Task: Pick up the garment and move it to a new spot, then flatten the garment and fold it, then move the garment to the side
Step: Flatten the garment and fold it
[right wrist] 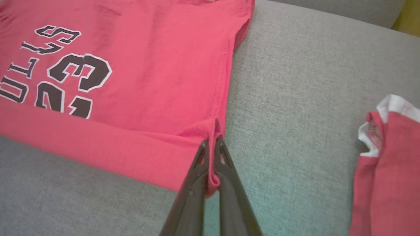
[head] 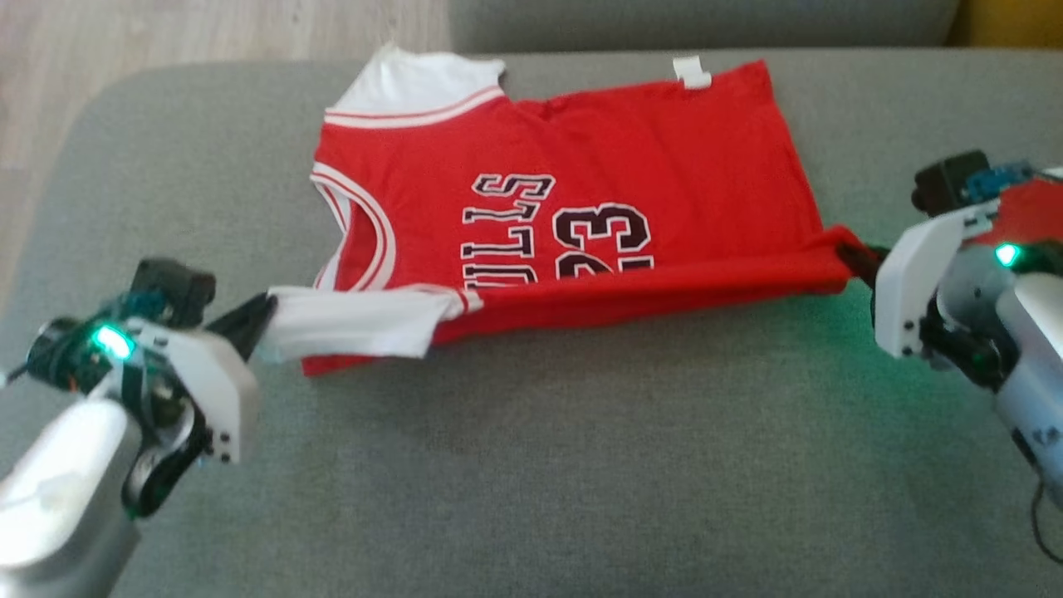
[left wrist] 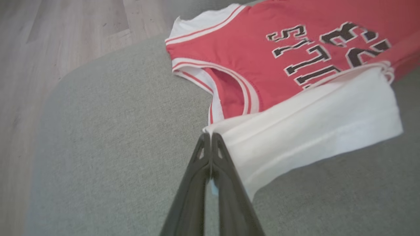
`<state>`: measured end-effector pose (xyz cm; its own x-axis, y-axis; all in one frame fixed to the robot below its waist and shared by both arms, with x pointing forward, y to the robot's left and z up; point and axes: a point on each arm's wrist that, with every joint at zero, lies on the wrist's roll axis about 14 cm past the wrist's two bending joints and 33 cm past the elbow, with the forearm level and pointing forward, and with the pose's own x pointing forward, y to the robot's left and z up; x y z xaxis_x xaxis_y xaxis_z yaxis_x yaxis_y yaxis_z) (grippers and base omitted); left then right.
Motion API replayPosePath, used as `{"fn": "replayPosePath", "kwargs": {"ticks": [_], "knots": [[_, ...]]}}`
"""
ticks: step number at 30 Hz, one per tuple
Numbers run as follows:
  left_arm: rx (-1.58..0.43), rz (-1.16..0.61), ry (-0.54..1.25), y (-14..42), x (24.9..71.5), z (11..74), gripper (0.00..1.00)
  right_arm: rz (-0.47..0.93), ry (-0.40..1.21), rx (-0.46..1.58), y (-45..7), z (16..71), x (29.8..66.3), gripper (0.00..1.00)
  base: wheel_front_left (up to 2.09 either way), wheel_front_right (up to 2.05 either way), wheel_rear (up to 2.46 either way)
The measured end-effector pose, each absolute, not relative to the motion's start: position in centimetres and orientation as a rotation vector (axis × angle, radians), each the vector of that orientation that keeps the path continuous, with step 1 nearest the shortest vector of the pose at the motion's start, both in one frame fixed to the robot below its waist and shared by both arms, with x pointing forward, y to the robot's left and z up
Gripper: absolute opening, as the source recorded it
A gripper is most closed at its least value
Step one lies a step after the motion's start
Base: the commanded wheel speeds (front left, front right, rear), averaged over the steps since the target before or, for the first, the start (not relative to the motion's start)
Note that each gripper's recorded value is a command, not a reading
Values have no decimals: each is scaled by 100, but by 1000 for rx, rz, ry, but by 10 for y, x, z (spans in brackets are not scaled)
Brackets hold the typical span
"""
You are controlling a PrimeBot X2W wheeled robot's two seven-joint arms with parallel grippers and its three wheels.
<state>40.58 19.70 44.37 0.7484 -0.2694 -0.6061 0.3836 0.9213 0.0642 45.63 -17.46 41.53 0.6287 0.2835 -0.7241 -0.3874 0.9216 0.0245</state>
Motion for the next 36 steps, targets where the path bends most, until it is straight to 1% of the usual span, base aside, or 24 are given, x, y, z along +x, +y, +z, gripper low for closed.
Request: {"fn": "replayPosePath", "kwargs": {"ticks": [9, 12, 13, 14, 15, 21, 27, 30, 31, 35, 36], "knots": [[287, -376, 725, 195, 442, 416, 0, 364, 841, -153, -172, 395, 480, 0, 0, 0, 0], [295, -369, 717, 196, 453, 413, 0, 357, 839, -155, -171, 391, 487, 0, 0, 0, 0], [289, -363, 698, 196, 459, 414, 31, 358, 824, -161, -170, 391, 491, 0, 0, 0, 0], [287, -357, 671, 196, 465, 417, 100, 360, 800, -169, -169, 392, 495, 73, 0, 0, 0], [287, -343, 639, 196, 472, 421, 100, 356, 779, -165, -168, 393, 500, 100, 0, 0, 0], [254, -240, 409, 200, 510, 457, 100, 346, 613, -95, -154, 409, 522, 100, 0, 0, 0], [129, -133, 93, 197, 523, 519, 100, 308, 310, 26, -146, 464, 539, 100, 0, 0, 0], [65, -85, -37, 199, 520, 549, 100, 287, 173, 86, -143, 493, 539, 100, 0, 0, 0], [23, -60, -81, 199, 512, 560, 100, 268, 118, 129, -143, 506, 536, 100, 0, 0, 0], [-54, -34, -121, 194, 483, 563, 100, 221, 63, 220, -147, 516, 518, 100, 0, 0, 0], [-54, -34, -121, 194, 483, 563, 100, 221, 63, 220, -147, 516, 518, 100, 0, 0, 0]]}}
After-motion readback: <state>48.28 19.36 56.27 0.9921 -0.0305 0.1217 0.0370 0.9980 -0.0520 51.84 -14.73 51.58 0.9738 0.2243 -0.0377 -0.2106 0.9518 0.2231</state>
